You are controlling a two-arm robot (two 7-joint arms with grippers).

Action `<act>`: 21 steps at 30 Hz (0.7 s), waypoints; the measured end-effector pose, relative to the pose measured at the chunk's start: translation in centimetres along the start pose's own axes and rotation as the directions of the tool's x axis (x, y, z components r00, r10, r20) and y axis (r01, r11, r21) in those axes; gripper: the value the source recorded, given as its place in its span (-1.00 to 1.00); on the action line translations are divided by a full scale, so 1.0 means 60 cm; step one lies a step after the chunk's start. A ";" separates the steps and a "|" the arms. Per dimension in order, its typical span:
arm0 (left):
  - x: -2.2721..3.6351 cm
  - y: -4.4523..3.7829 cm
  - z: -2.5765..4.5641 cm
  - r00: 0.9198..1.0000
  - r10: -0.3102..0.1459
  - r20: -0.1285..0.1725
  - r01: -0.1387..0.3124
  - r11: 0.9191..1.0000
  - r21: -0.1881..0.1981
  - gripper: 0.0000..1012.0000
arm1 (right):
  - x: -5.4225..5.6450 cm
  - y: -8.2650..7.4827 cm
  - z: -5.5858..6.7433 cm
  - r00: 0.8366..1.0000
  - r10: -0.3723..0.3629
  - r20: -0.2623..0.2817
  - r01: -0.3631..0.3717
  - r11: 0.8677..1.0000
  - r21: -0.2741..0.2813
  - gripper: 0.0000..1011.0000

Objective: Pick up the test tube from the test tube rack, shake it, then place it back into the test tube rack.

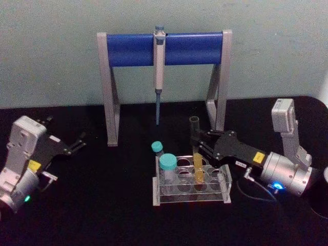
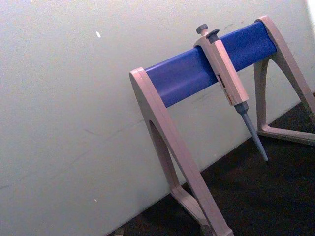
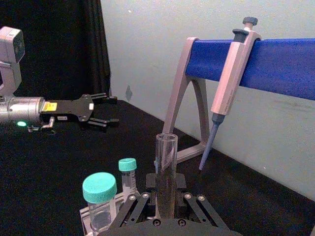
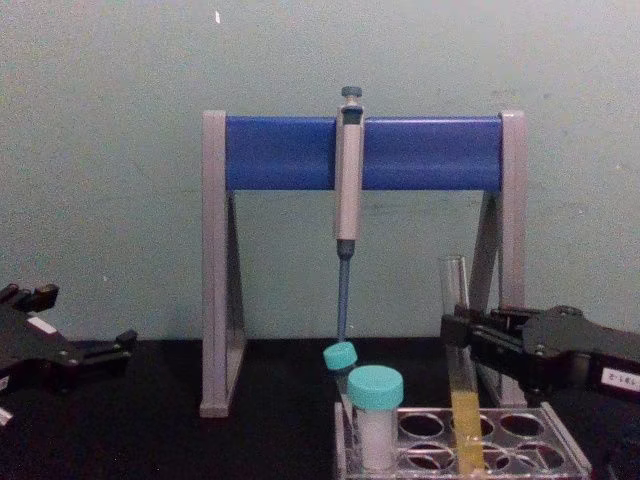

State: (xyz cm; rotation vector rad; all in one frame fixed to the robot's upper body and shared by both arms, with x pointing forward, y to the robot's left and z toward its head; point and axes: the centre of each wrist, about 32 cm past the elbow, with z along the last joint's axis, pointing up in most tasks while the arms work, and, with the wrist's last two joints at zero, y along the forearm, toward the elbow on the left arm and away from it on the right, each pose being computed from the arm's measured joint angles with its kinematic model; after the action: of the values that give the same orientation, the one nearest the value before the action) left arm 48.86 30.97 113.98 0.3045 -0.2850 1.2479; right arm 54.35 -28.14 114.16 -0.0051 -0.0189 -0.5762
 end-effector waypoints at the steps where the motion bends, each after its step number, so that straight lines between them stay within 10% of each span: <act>1: 0.0000 0.000 0.000 1.000 0.000 0.000 0.000 1.000 0.000 0.98 | 0.000 0.000 0.000 1.000 0.000 0.000 0.000 1.000 0.000 -0.55; 9: 0.0000 0.000 0.000 1.000 0.000 0.000 0.000 1.000 0.000 0.98 | 0.000 0.000 0.000 1.000 -0.001 -0.001 0.001 1.000 0.001 -0.49; 21: 0.0000 0.000 0.000 1.000 0.000 0.000 0.000 1.000 0.000 0.98 | 0.000 -0.001 0.000 1.000 -0.001 -0.002 0.001 1.000 0.002 0.24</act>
State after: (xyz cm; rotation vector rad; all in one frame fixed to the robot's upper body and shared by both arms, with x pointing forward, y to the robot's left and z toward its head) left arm 48.86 30.97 113.98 0.3044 -0.2850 1.2479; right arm 54.34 -28.17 114.14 -0.0031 -0.0174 -0.5772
